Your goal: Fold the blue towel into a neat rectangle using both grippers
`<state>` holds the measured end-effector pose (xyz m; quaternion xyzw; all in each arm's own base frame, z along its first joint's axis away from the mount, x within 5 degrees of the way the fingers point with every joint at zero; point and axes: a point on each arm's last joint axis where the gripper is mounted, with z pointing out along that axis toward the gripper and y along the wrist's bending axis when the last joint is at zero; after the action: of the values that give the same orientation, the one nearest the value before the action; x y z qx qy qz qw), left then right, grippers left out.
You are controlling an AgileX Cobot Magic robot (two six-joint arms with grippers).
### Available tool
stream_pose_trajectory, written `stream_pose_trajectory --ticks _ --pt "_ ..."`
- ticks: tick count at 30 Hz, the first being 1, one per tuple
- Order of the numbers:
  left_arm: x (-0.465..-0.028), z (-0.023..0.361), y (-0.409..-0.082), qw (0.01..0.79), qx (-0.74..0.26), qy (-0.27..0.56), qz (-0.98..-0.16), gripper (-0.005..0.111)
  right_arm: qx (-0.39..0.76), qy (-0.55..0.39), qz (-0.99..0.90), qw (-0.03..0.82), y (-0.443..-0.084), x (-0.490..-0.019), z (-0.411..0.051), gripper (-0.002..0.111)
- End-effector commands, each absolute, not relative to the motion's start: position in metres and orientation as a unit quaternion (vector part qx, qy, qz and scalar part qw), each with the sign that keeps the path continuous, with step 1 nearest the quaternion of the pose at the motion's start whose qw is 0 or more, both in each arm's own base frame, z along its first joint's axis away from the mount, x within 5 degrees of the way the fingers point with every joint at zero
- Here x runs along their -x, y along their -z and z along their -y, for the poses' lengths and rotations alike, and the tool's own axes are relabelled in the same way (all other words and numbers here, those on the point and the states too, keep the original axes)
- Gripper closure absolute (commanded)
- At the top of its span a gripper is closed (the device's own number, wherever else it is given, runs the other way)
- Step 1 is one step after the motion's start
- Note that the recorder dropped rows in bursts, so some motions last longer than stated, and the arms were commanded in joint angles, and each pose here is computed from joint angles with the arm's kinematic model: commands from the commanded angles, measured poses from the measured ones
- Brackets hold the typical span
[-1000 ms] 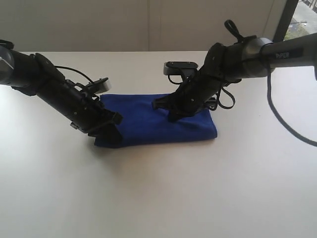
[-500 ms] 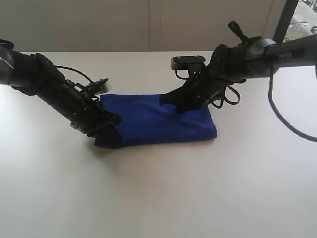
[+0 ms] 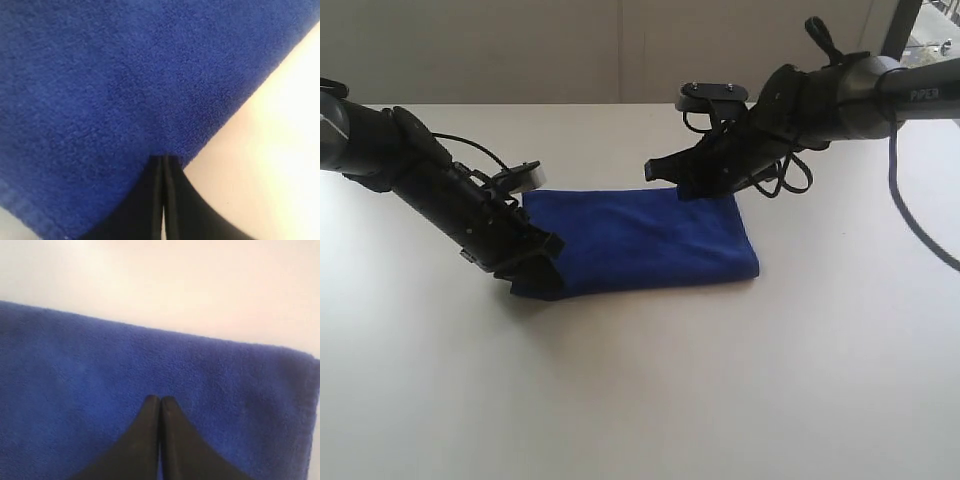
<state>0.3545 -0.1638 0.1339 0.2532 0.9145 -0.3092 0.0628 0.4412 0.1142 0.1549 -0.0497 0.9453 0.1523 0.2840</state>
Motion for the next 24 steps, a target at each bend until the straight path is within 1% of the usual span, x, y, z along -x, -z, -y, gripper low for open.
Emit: stream_pose_trajectory --ticks 1,4,6,10,12,14,16,19,21,24 --pt "-0.352 0.165 -0.133 0.054 -0.265 0.307 -0.912 0.107 0.058 -0.151 -0.942 0.294 -0.154 -0.441 -0.121 0.108" --pt "-0.353 0.165 -0.136 0.061 -0.266 0.307 -0.912 0.107 0.06 -0.149 -0.945 0.283 -0.148 -0.441 -0.119 0.108" --pt "-0.356 0.167 -0.148 0.074 -0.272 0.31 -0.908 0.107 0.061 -0.149 -0.949 0.27 -0.15 -0.44 -0.113 0.108" --pt "-0.36 0.168 -0.183 0.123 -0.287 0.309 -0.898 0.107 0.056 -0.154 -0.952 0.258 -0.17 -0.435 -0.095 0.108" --pt "-0.36 0.166 -0.2 0.15 -0.296 0.296 -0.895 0.107 0.053 -0.153 -0.956 0.246 -0.177 -0.43 -0.084 0.108" --pt "-0.36 0.16 -0.209 0.165 -0.299 0.269 -0.9 0.107 0.054 -0.138 -0.961 0.235 -0.182 -0.424 -0.068 0.108" --pt "-0.361 0.15 -0.211 0.163 -0.277 0.237 -0.917 0.107 0.035 -0.121 -0.968 0.218 -0.182 -0.415 -0.053 0.108" --pt "-0.368 0.131 -0.205 0.15 -0.212 0.206 -0.943 0.107 0.025 -0.103 -0.976 0.191 -0.174 -0.401 -0.044 0.108" --pt "-0.373 0.122 -0.196 0.138 -0.182 0.202 -0.952 0.107 0.027 -0.102 -0.98 0.171 -0.165 -0.393 -0.046 0.108" --pt "-0.378 0.116 -0.187 0.135 -0.167 0.201 -0.956 0.107 0.021 -0.1 -0.98 0.169 -0.155 -0.388 -0.051 0.108"
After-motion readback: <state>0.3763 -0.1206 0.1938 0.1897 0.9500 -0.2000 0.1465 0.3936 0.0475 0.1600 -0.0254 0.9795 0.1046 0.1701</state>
